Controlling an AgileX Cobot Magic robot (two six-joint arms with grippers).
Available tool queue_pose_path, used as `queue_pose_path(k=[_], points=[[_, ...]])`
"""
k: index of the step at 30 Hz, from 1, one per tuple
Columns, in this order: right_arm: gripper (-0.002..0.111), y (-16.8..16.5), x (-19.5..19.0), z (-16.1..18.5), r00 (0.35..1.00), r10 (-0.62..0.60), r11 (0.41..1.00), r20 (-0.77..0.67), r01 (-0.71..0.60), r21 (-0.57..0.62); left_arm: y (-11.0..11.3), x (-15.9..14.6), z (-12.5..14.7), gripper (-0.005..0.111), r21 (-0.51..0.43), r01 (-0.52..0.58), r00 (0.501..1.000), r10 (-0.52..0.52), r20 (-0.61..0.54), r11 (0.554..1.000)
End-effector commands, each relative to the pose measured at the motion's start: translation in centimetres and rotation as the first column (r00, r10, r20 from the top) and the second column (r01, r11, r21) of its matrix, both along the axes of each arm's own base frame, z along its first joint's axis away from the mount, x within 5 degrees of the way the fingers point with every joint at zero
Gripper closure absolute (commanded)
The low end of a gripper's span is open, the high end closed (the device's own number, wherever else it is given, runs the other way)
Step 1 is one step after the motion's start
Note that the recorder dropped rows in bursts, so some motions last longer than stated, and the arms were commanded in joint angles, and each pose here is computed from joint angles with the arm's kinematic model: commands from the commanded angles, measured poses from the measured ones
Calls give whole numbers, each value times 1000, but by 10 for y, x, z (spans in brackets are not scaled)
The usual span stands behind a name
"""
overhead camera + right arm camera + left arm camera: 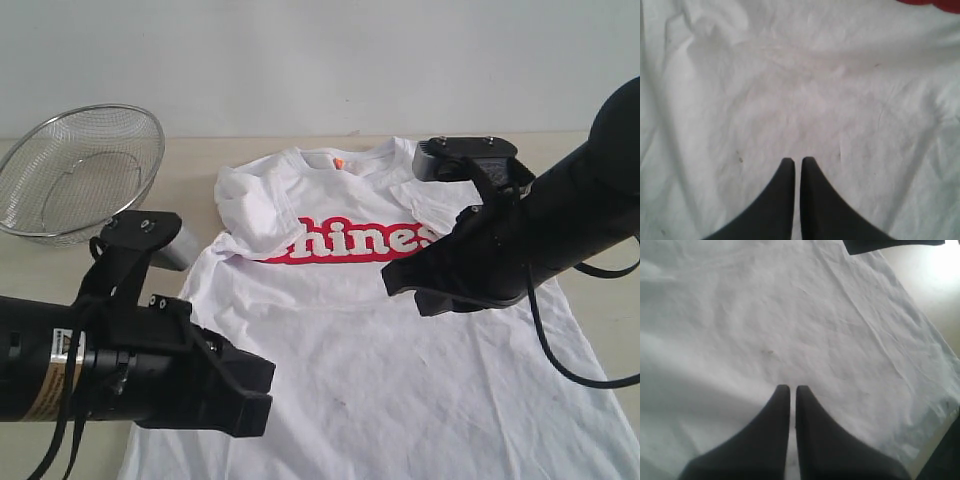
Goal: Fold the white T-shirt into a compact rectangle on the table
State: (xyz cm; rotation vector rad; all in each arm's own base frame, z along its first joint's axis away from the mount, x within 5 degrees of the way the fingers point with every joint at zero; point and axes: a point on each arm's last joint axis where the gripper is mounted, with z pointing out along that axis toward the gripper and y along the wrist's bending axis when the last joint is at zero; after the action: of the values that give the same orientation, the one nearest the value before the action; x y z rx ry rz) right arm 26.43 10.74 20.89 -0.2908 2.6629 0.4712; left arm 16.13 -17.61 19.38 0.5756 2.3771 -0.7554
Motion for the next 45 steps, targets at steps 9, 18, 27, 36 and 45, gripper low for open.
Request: queue_pose_path(k=[9,18,27,36,45], points=[[108,0,-1,5,1000,0,1000,23,0,6,-12,7,20,102,-84,89,960,-63,272,992],[108,0,-1,5,1000,0,1000,23,0,6,-2,12,12,102,192,86,935,-145,324,978],[108,0,-1,5,1000,0,1000,23,0,6,11,17,22,102,405,-37,998,11,66,914],[108,0,-1,5,1000,0,1000,23,0,6,24,71,50,102,342,-226,974,210,82,912],[108,0,-1,5,1000,0,1000,23,0,6,7,142,24,102,323,-176,980,196,-29,930]])
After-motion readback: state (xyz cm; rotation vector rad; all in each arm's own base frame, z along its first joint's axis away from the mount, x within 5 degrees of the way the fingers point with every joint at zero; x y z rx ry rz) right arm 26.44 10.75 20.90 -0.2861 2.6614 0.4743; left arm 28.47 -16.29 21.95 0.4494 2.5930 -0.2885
